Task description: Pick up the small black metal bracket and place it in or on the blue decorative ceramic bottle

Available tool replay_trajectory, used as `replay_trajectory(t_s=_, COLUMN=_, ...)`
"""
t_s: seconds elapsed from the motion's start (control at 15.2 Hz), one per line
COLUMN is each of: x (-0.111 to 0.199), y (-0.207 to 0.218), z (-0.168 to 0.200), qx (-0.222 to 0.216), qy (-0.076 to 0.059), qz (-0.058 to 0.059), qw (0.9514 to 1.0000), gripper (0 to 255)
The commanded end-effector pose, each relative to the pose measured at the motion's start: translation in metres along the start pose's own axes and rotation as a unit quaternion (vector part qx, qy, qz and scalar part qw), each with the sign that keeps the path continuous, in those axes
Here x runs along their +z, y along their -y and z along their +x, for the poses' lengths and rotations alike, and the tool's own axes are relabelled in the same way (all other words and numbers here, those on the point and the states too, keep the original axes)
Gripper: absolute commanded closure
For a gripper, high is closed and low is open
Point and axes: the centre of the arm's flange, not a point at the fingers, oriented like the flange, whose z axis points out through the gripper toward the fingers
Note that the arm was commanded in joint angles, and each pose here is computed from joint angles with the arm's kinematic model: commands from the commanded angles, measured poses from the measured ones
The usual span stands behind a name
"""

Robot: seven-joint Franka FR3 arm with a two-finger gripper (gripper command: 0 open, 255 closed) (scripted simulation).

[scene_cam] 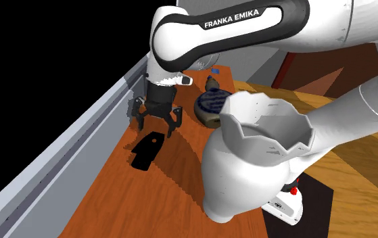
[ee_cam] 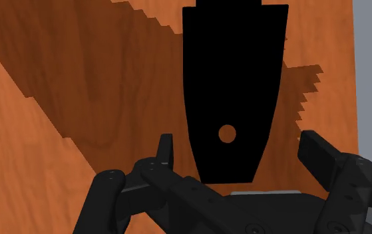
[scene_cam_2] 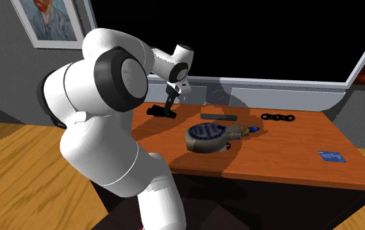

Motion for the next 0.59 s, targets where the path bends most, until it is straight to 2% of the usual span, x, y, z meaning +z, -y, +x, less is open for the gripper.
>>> replay_trajectory(t_s=0.0, x=0.010, y=0.000, z=0.002, qx=-0.001, qy=0.000, qz=0.000, qw=1.0000, gripper=0)
replay_trajectory(t_s=0.26, x=0.029, y=0.000, z=0.002, qx=-0.001, qy=0.000, qz=0.000, qw=1.0000, gripper=0)
replay_trajectory(t_s=0.53, x=0.029, y=0.000, z=0.002, qx=-0.001, qy=0.000, qz=0.000, qw=1.0000, gripper=0)
